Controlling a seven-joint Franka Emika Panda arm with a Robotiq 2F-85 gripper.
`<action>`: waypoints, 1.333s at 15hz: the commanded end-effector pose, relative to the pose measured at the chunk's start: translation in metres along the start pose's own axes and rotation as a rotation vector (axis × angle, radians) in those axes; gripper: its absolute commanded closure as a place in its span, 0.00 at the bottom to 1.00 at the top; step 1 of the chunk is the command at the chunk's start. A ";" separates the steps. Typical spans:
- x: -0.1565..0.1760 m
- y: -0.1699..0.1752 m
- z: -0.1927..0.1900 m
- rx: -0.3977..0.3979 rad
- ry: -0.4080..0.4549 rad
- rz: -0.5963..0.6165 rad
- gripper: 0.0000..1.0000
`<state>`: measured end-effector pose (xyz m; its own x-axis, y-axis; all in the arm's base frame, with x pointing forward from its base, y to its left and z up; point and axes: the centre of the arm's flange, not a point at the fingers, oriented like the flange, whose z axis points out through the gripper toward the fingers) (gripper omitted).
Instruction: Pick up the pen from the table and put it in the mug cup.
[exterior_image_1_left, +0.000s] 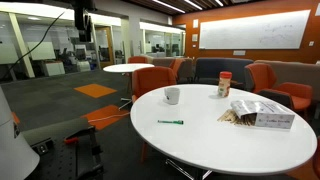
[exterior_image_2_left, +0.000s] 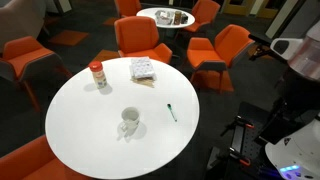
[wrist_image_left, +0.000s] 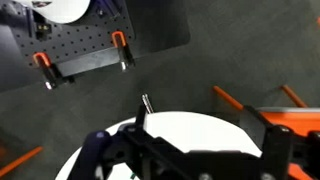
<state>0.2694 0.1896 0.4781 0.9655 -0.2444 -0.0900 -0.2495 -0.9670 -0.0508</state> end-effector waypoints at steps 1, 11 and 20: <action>0.000 0.000 0.000 0.000 0.000 0.000 0.00; 0.066 0.019 0.011 0.014 0.084 0.152 0.00; 0.191 0.032 0.080 -0.015 0.248 0.259 0.00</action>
<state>0.4050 0.1137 0.3993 0.8839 -0.4515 0.1222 -0.4476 -0.8923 -0.0594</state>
